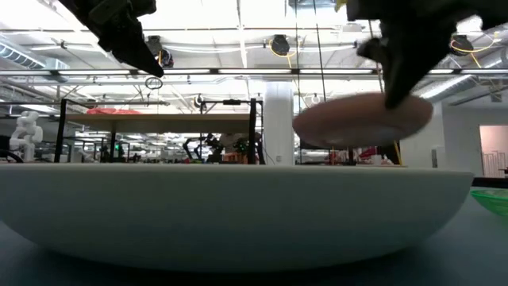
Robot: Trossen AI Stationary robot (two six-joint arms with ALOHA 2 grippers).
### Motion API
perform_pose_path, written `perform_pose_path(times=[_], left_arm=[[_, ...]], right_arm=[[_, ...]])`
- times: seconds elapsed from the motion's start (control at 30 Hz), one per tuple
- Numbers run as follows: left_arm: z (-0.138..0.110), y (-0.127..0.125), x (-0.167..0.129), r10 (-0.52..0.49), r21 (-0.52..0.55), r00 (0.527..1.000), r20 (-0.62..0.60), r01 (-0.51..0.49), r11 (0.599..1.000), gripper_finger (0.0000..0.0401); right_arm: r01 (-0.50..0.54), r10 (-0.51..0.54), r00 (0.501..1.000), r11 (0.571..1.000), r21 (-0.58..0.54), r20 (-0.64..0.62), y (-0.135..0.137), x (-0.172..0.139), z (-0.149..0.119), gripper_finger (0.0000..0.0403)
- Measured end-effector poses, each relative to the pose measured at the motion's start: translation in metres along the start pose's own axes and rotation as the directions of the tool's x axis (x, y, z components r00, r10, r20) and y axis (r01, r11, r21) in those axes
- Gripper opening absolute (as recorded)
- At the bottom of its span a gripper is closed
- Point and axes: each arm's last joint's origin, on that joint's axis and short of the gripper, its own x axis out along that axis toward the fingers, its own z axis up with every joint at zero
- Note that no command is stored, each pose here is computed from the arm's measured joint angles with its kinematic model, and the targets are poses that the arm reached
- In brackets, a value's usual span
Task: Place and stack plates onto a shelf
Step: Put the pink plate on the shelf
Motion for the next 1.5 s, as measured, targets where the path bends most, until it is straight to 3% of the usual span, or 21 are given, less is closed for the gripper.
perform_pose_path(times=[0.27, 0.43, 0.77, 0.93, 1.17, 1.5], left_arm=[[0.000, -0.002, 0.000, -0.066, 0.005, 0.998, -0.007, 0.066, 0.998, 0.0072], [0.002, 0.000, -0.005, -0.054, -0.013, 0.998, 0.029, 0.055, 0.998, 0.0072], [-0.001, 0.016, -0.059, -0.081, -0.103, 0.970, 0.228, 0.107, 0.989, 0.0072], [-0.007, 0.018, -0.074, -0.038, -0.106, 0.961, 0.274, 0.069, 0.992, 0.0072], [-0.011, 0.016, -0.079, 0.010, -0.119, 0.960, 0.281, 0.025, 0.993, 0.0072], [-0.009, 0.013, -0.081, -0.004, -0.113, 0.954, 0.298, 0.039, 0.993, 0.0072]], right_arm=[[0.039, -0.041, 0.991, 0.999, 0.019, 0.129, -0.009, -0.036, 0.028, 0.0000], [0.070, -0.074, 0.980, 0.997, 0.027, 0.183, -0.022, -0.051, 0.041, 0.0000], [0.185, -0.189, 0.946, 0.982, 0.038, 0.263, -0.055, -0.066, 0.059, 0.0000], [0.220, -0.225, 0.904, 0.974, 0.054, 0.364, -0.075, -0.078, 0.074, 0.0000], [0.318, -0.295, 0.804, 0.947, 0.046, 0.517, -0.103, -0.092, 0.093, 0.0000], [0.504, -0.393, 0.570, 0.861, 0.071, 0.721, -0.130, -0.101, 0.123, 0.0000]])
